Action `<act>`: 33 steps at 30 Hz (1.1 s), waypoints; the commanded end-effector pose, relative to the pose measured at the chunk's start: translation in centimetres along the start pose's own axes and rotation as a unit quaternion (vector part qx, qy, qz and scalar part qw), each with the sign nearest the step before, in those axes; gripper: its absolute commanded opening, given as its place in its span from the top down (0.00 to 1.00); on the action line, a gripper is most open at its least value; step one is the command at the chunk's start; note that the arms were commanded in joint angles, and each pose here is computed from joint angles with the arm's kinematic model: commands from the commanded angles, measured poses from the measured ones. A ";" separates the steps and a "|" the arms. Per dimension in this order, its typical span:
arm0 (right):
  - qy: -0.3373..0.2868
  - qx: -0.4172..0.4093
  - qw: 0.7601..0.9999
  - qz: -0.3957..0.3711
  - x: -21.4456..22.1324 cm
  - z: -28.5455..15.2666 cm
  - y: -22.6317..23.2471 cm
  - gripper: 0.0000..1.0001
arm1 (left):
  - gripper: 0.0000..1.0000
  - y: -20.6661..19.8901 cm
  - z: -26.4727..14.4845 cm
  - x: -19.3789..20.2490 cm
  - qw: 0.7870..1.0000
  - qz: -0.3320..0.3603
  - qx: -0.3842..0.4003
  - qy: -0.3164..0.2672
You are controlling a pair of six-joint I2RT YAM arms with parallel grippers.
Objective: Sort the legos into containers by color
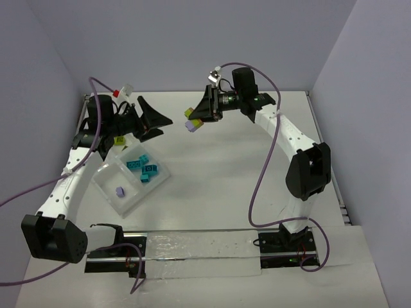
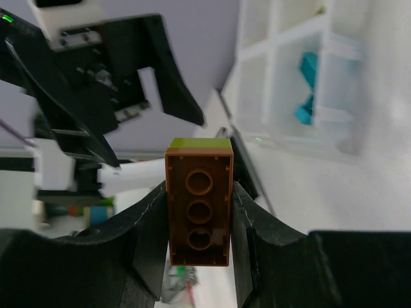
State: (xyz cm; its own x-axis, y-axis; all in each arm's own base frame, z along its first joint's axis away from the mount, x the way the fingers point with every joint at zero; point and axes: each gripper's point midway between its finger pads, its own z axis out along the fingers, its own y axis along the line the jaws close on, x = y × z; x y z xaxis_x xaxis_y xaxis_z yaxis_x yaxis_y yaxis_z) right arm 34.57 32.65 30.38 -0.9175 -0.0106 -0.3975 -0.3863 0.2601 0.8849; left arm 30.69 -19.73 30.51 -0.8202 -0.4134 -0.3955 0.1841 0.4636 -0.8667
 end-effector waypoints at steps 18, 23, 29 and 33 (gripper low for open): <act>-0.009 -0.191 0.982 0.009 0.0 -0.8 9.3 1.00 | 0.16 -5.6 1.5 1.1 0.985 0.030 0.169 0.030; 0.001 -0.191 0.982 0.003 0.7 -0.4 9.4 1.00 | 0.20 -6.9 1.1 1.1 0.976 0.023 0.213 0.033; 0.010 -0.190 0.982 0.004 1.0 -0.2 9.2 1.00 | 0.27 -7.0 1.0 1.3 0.975 0.019 0.219 0.034; 0.013 -0.189 0.982 0.004 1.0 -0.1 9.1 1.00 | 0.39 -7.2 1.0 1.2 0.974 0.014 0.225 0.038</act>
State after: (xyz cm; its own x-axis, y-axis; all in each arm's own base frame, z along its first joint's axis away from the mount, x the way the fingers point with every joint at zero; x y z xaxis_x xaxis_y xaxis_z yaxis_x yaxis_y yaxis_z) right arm 31.71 35.26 35.33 -0.9579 -0.0183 -0.2865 -0.2847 -0.0683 0.9562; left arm 29.54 -24.08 34.68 -0.8563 -0.3563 -0.3740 0.3541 0.1222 -0.9272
